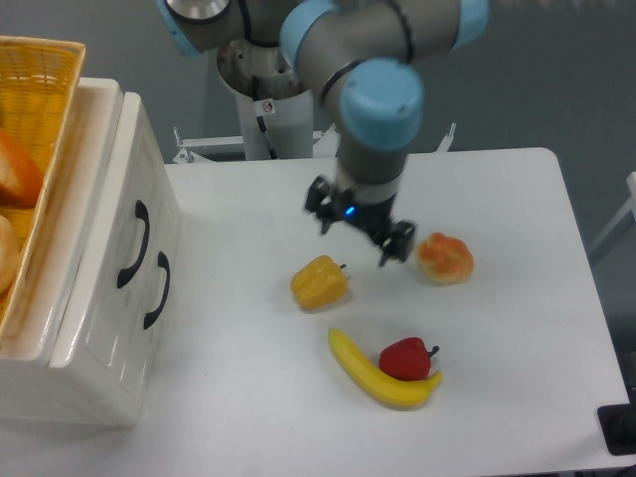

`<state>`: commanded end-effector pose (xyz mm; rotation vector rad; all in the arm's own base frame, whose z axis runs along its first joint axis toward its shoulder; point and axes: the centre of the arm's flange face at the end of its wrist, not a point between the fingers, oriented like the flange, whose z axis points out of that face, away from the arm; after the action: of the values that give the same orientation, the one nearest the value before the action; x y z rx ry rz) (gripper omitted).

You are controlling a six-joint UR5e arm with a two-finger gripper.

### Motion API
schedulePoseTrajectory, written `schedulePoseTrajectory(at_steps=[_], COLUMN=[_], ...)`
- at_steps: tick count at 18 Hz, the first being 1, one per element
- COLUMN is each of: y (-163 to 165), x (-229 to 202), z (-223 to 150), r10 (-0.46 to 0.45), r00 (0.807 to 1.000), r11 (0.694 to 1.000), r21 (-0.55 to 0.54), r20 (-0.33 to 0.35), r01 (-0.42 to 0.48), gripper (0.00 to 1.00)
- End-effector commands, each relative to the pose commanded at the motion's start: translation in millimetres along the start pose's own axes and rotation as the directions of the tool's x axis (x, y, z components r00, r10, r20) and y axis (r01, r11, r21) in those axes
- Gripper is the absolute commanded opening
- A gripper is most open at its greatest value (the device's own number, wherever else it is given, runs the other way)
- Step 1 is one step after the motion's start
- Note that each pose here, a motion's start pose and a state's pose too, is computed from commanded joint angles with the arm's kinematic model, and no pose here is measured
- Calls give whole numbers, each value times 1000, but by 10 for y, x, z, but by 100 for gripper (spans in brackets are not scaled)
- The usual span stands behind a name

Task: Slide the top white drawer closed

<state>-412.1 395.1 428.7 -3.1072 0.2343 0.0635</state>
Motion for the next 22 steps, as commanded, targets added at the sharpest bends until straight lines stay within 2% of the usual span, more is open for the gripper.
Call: schedulePoseTrajectory(at_steps=[2, 3, 5, 9, 12, 15, 22], y=[227, 366, 532, 931, 1173, 1447, 1945], x=[2, 6, -35, -123, -118, -166, -218], z=[-57, -92, -145, -302, -375, -473, -520], r10=[-29, -17, 82, 136, 187, 216, 217], r00=[1000, 1000, 997, 991, 981, 976, 976], r11=[999, 998, 992, 986, 979, 974, 975], r21=[-16, -58, -97, -91, -78, -57, 46], r20=[-7, -5, -2, -10, -44, -33, -31], r01=[29, 16, -81, -137, -190, -217, -215], gripper=[100, 100, 100, 100, 100, 100, 100])
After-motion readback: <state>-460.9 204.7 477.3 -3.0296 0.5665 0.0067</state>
